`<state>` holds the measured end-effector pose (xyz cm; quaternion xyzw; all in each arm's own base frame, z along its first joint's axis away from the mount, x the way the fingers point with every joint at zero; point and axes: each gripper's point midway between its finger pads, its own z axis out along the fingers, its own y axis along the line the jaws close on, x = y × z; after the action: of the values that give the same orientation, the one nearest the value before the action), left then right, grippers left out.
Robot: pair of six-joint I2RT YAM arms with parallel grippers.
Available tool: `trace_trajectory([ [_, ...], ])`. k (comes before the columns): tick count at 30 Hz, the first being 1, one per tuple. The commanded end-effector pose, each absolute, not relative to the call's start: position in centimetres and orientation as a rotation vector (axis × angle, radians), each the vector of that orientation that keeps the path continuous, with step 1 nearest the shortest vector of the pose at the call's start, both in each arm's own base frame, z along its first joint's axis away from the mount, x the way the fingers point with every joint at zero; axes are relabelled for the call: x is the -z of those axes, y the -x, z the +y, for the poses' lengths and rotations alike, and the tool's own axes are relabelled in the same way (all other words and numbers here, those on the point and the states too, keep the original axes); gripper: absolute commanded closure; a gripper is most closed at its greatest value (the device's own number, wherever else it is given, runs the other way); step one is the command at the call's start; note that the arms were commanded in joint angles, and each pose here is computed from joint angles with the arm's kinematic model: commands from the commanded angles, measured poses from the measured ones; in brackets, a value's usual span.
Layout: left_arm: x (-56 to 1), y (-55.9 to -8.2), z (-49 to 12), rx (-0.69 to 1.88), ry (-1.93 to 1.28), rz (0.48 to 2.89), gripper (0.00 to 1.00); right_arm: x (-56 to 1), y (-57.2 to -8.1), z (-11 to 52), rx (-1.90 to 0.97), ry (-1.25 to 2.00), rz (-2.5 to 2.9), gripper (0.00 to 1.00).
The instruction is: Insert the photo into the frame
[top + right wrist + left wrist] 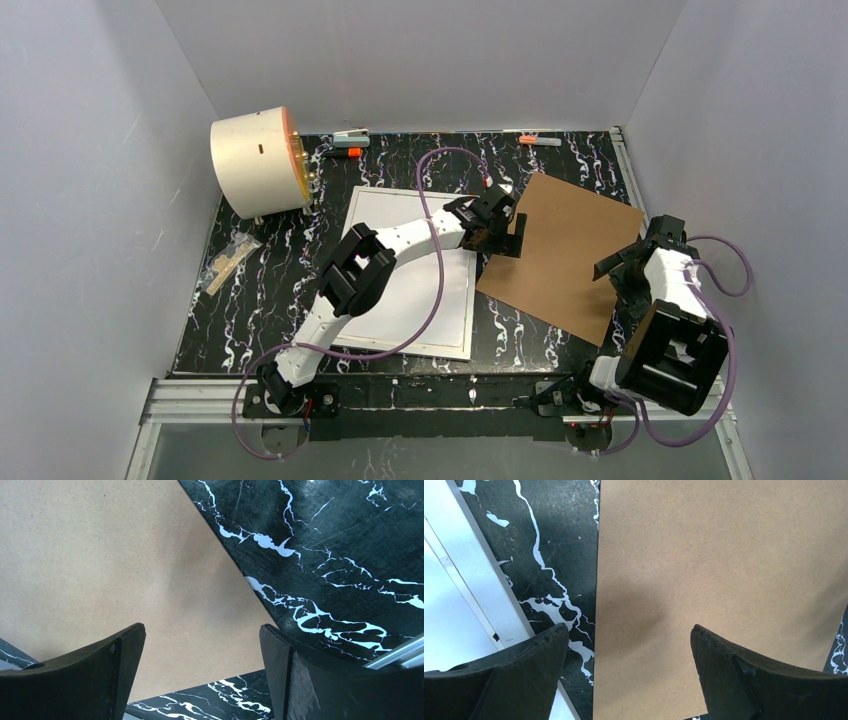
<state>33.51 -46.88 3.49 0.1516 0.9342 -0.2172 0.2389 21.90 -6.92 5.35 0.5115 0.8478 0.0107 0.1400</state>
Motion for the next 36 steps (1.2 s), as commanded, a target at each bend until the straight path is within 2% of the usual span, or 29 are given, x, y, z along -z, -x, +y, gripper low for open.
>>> trace_trajectory([
  [1,1.2,-30.3,-44.2,0.502,-0.443,2.766,0.10,-5.1,-22.1,-7.5,-0.029,-1.484,2.433,0.07],
  [7,1.5,-29.6,-44.7,0.549,-0.446,2.800,0.10,-4.7,-21.4,-8.6,0.058,-1.534,2.423,0.05],
  [11,1.6,-29.4,-44.6,0.541,-0.453,2.815,0.10,-3.9,-21.4,-8.9,0.020,-1.596,2.421,0.03],
  [23,2.3,-28.2,-45.5,0.629,-0.437,2.879,0.12,-2.0,-22.5,-6.4,-0.268,-1.578,2.439,0.02],
  [29,3.1,-28.0,-44.9,0.581,-0.419,2.914,0.12,-1.2,-22.2,-5.6,-0.337,-1.603,2.448,0.03],
  [36,2.9,-26.1,-46.9,0.782,-0.398,2.980,0.17,-2.5,-23.8,-3.3,-0.585,-1.517,2.410,0.06],
])
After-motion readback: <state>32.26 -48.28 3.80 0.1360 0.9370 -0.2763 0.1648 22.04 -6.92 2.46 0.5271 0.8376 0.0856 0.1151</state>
